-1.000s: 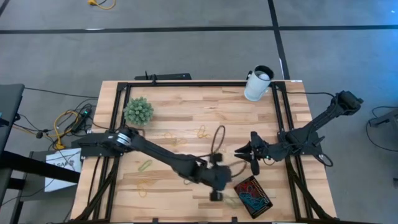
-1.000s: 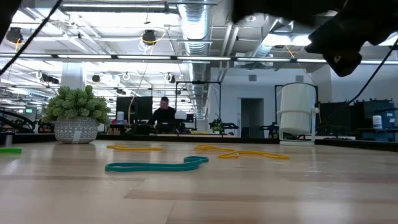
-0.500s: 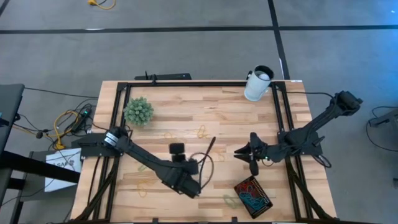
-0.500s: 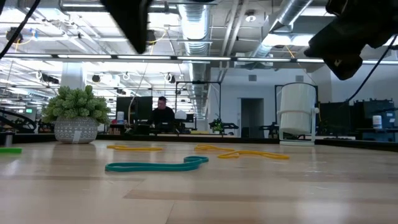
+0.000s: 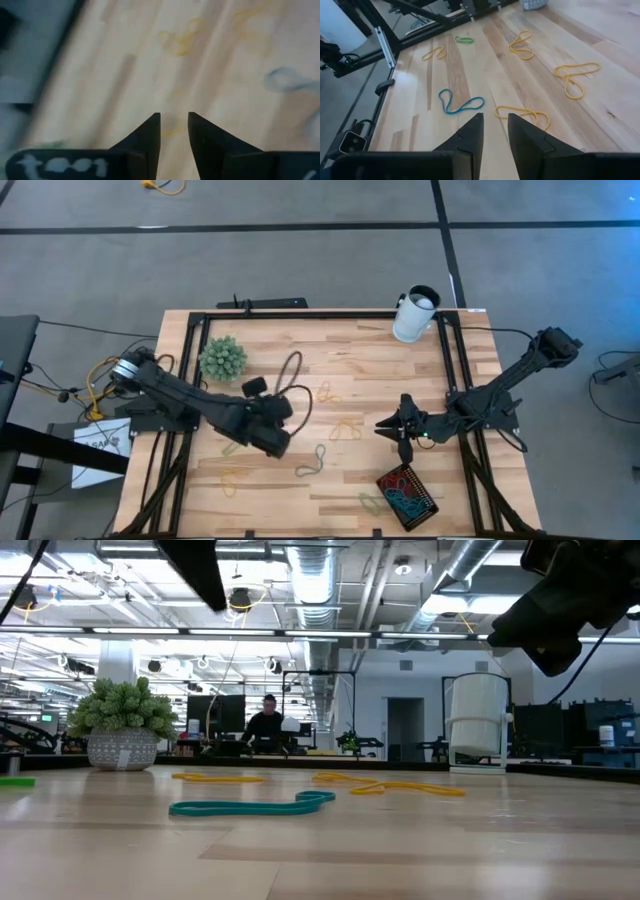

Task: Pick and place rubber bands into bin
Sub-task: Put the blue rubber band into the black basket

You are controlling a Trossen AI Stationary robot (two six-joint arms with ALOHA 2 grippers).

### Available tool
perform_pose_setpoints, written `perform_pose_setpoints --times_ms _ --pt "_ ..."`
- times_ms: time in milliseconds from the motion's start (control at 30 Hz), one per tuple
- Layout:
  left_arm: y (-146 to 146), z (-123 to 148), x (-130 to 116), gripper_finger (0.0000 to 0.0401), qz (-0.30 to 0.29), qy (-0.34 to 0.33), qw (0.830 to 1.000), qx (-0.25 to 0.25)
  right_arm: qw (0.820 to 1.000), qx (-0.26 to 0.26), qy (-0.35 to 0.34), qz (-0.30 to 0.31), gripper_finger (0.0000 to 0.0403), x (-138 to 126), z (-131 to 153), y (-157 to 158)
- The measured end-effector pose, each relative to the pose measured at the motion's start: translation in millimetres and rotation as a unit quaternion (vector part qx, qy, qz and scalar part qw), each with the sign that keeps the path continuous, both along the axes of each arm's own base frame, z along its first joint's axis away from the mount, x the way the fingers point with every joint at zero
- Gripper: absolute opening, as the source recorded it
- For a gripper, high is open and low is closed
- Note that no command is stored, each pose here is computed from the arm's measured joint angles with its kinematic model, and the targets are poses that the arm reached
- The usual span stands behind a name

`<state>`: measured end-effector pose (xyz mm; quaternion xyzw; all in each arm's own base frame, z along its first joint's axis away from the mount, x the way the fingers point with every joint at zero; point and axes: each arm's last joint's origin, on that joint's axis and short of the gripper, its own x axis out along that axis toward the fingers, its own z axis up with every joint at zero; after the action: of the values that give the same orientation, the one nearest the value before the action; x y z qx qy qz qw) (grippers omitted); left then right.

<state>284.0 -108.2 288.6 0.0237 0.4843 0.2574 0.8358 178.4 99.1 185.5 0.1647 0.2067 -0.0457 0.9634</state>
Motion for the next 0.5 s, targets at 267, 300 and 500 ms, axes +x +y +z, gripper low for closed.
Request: perform_pose_setpoints --times_ms 267,300,500 --pt "-26.0 -79.9 25.1 0.0087 -0.09 -0.216 0.941 -0.246 1.0 -0.002 -0.002 -0.004 0.0083 0.0 0.2 -0.3" --pt "-31.0 -89.9 28.9 0.0087 -0.105 -0.227 0.933 -0.258 1.0 -0.002 -0.002 -0.004 0.0083 0.0 0.2 -0.3" --pt "-55.8 -137.8 54.0 0.0087 -0.131 -0.191 0.938 -0.26 1.0 -0.002 -0.001 -0.01 0.0083 1.2 0.1 -2.6"
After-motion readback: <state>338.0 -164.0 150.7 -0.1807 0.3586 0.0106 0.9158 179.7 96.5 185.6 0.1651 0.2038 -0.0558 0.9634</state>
